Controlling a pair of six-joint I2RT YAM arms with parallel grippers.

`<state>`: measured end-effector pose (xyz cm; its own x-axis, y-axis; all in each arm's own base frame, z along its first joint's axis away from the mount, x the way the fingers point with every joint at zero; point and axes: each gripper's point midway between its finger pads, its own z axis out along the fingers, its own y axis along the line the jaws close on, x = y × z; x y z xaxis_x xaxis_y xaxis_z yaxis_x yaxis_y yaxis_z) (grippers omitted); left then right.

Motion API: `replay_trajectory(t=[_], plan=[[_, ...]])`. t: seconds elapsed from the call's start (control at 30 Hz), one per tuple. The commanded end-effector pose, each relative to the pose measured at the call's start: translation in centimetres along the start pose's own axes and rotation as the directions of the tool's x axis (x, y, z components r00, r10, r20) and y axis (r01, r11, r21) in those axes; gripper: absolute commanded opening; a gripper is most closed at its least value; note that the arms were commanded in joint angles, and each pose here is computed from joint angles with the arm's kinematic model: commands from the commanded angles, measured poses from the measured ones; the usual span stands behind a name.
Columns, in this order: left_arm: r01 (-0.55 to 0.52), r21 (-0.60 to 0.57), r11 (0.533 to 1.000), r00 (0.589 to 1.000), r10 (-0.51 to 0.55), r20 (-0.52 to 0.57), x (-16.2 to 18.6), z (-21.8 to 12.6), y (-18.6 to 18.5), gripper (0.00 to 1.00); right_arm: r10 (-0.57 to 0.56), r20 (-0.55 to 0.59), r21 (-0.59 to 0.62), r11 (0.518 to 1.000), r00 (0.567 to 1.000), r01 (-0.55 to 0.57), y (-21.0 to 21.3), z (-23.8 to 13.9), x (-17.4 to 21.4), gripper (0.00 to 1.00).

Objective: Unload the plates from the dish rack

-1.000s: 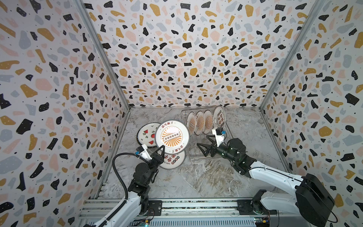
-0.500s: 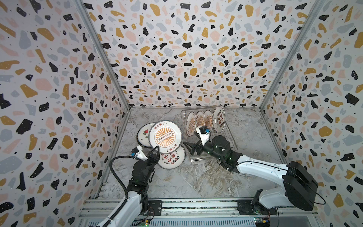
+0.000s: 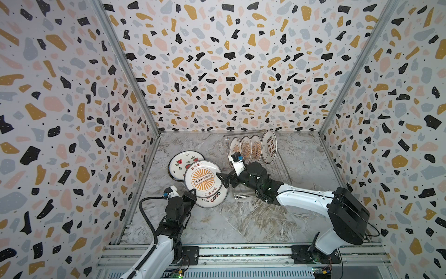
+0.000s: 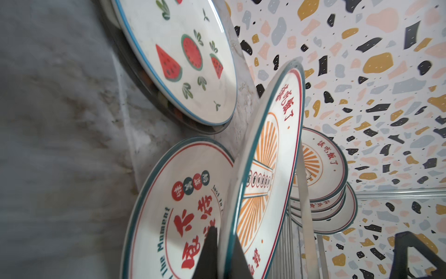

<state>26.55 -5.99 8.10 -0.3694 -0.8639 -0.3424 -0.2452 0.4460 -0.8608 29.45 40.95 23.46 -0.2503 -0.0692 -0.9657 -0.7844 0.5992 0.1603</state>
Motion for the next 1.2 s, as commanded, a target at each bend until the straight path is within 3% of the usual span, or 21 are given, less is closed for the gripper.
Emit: replay_trajectory(t=[0.0, 0.73, 0.97, 1.17], plan=[[0.011, 0.039, 0.999, 0.999, -0.010, -0.036, 0.2, 0.1, -1.4, 0.00, -0.017, 0.017, -0.020, 1.000, 1.000, 0.018, 0.9, 0.2, -1.3, 0.99], [-0.006, -0.020, 1.000, 0.995, 0.004, -0.098, 1.7, 0.6, -0.2, 0.00, -0.022, -0.030, -0.027, 0.999, 0.999, 0.021, 1.4, 0.9, 0.2, 0.99], [-0.013, -0.052, 0.999, 0.994, 0.007, -0.111, 2.1, 1.0, 0.4, 0.05, -0.009, -0.021, -0.053, 0.999, 1.000, 0.008, 1.8, 1.3, 0.2, 0.99], [-0.019, -0.062, 0.998, 0.995, 0.013, -0.094, 1.8, 0.9, 0.6, 0.17, -0.010, -0.032, -0.042, 0.999, 0.999, 0.009, 1.6, 1.6, 0.4, 0.99]])
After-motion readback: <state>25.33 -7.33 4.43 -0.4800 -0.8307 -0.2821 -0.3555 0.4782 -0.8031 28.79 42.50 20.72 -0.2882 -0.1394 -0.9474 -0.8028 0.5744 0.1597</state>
